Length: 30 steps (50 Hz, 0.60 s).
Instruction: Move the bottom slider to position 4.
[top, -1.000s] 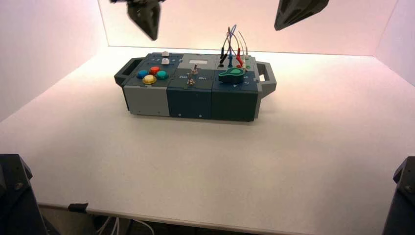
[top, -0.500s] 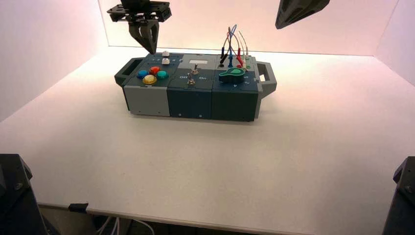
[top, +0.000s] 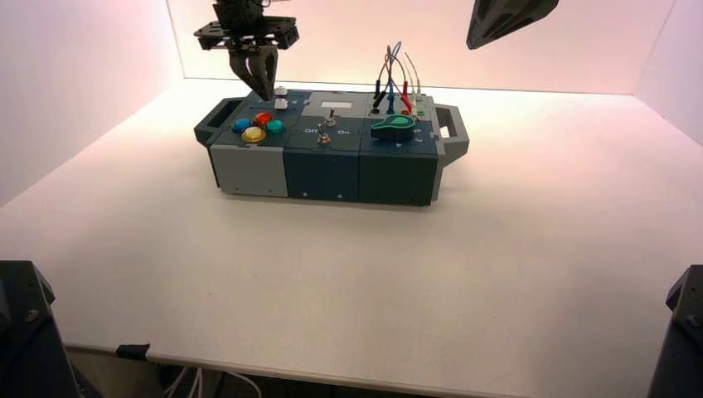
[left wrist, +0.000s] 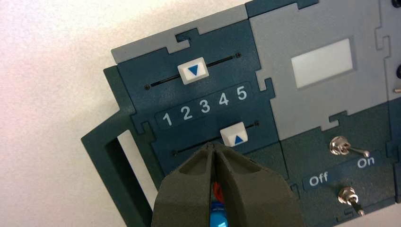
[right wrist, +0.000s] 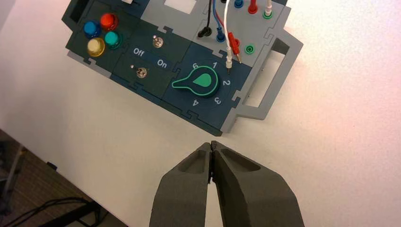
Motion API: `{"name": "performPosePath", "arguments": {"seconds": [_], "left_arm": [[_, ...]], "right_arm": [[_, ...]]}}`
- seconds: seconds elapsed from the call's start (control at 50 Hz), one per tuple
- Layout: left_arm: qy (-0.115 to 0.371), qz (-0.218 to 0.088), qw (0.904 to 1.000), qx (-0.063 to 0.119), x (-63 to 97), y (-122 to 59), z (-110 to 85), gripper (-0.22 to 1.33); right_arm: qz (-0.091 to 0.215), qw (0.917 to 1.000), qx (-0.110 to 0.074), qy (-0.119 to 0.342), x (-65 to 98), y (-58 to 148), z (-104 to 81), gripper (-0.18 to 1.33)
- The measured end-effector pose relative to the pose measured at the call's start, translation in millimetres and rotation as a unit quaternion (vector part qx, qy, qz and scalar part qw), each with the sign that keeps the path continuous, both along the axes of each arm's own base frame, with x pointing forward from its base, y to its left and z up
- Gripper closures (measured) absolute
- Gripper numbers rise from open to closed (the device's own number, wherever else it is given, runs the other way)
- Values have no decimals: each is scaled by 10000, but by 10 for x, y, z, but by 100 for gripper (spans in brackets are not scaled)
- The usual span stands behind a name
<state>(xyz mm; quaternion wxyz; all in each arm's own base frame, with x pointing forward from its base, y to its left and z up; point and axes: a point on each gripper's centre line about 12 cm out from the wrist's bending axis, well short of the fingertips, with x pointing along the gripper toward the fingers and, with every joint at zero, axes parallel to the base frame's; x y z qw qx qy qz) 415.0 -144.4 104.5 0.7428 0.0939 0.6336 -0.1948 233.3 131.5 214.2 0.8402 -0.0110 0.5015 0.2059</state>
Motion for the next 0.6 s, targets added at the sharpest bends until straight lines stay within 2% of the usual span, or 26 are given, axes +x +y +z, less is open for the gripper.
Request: {"name": "performPosePath", "arguments": {"seconds": [0.22, 0.6], "left_arm": [[76, -17, 10000, 17, 19, -35, -101, 127], [69, -17, 10000, 15, 49, -45, -116, 127]], "right_arm": [[-6, 10000, 3, 3, 0, 0, 0, 129], [0, 10000, 0, 0, 0, 0, 0, 129]]}}
